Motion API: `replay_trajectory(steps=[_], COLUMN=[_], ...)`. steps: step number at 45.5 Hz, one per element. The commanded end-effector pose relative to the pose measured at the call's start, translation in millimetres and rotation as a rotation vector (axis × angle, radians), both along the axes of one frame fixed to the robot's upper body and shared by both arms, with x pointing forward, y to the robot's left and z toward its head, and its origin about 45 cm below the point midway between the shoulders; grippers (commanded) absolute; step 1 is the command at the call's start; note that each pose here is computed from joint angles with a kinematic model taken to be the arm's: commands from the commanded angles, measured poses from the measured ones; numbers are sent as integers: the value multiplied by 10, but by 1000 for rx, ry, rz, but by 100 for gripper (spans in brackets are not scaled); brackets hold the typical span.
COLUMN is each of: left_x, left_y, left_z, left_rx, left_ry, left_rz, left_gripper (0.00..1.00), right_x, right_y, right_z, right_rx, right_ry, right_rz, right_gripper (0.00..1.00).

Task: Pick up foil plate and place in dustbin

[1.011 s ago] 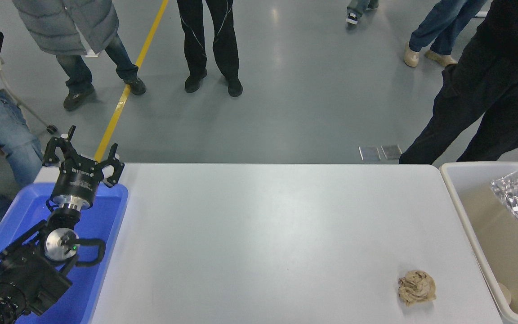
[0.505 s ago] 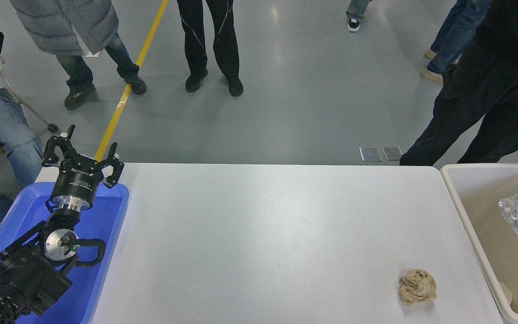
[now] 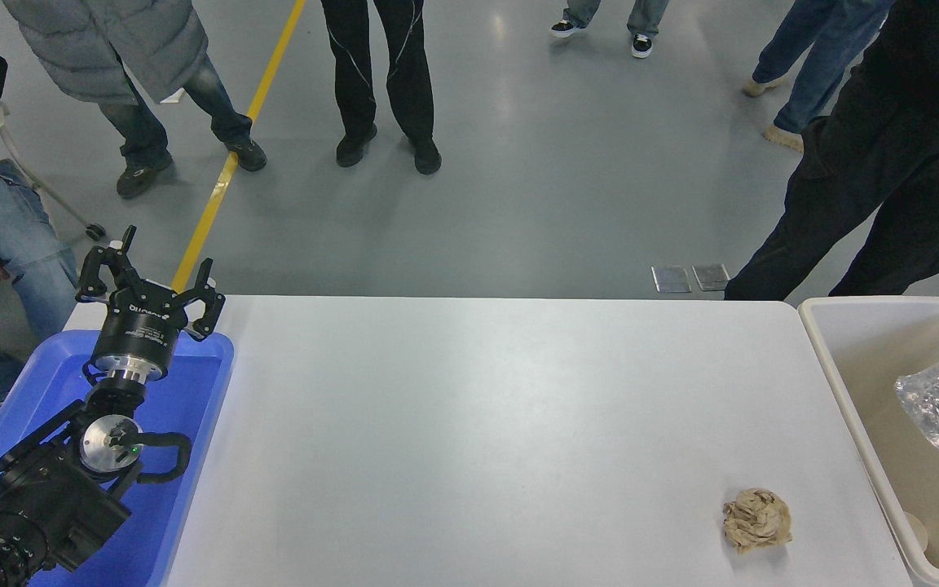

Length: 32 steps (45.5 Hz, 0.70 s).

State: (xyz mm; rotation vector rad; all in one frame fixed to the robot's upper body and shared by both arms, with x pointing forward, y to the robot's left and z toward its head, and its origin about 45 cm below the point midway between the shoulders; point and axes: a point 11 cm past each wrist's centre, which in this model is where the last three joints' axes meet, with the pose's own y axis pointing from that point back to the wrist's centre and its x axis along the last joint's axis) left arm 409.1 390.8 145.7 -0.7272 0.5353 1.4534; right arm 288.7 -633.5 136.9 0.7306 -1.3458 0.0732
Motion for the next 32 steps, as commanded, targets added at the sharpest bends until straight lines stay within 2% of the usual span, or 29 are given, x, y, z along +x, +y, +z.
replay_trajectory(steps=[1, 21, 28, 32], left_x=[0, 1, 0, 0], left_y=[1, -3, 1, 1], left_z=[0, 2, 0, 0], left_rx=[0, 0, 0, 0], left_ry=[0, -1, 0, 0], left_rz=[0, -1, 0, 0], left_gripper=[98, 98, 98, 98], right_x=[18, 36, 113, 141], right_y=[-42, -17, 64, 204], right_z=[92, 66, 33, 47], right_rx=[-53, -29, 45, 181], right_ry=[-59, -60, -50, 3], right_rz=[-11, -16, -19, -16], right_gripper=[84, 84, 84, 90])
